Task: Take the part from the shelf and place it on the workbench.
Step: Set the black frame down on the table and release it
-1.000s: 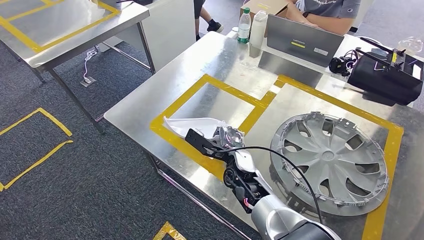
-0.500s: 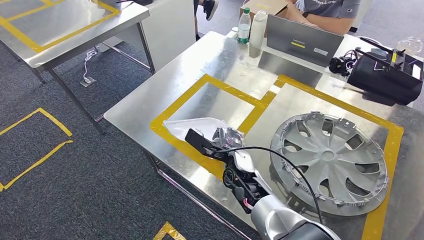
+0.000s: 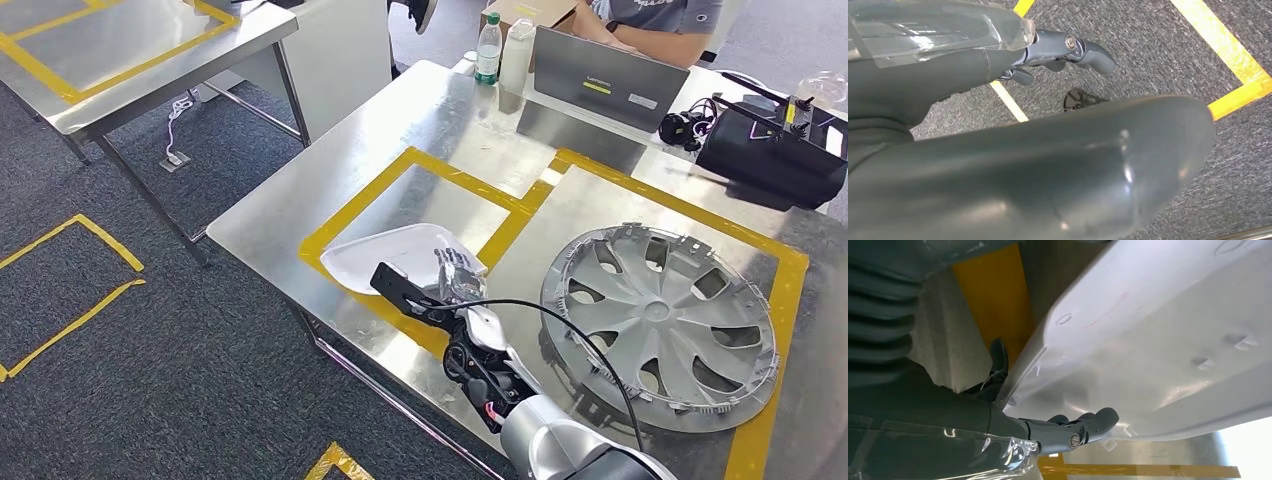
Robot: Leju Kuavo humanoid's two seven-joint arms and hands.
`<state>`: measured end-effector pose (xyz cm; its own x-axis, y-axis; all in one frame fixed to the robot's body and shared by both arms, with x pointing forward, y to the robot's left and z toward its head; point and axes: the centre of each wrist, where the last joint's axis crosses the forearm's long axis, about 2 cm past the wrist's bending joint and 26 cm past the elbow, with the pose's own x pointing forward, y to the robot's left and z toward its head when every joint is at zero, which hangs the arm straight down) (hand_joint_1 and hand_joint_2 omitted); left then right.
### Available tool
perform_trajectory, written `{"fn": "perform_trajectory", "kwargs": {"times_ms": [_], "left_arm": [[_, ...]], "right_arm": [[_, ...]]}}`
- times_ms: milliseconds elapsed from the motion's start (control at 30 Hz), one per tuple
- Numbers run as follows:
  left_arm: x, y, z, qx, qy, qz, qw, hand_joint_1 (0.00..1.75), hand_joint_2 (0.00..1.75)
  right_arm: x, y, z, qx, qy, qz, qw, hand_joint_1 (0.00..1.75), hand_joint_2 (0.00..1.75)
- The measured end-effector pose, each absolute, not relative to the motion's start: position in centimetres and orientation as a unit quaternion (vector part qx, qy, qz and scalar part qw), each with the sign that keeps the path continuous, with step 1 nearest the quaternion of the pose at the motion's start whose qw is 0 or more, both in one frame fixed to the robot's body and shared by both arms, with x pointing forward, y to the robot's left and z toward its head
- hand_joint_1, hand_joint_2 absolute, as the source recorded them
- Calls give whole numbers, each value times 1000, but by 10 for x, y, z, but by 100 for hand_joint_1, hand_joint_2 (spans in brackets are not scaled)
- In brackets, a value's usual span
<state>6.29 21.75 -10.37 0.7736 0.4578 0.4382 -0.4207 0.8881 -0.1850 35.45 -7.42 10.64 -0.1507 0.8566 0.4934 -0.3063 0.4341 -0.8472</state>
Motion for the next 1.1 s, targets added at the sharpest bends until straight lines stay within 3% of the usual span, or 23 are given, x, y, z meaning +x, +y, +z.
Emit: {"fn": "perform_trajectory", "kwargs": {"times_ms": [533, 1100], "left_arm": [[63, 215, -103, -37, -246, 239, 939, 0, 0], [63, 216, -104, -42, -260, 242, 934, 0, 0]], "right_arm": [[356, -73, 110, -252, -608, 454, 600, 0, 0], [411, -96, 173, -366, -648, 419, 521, 0, 0]]}}
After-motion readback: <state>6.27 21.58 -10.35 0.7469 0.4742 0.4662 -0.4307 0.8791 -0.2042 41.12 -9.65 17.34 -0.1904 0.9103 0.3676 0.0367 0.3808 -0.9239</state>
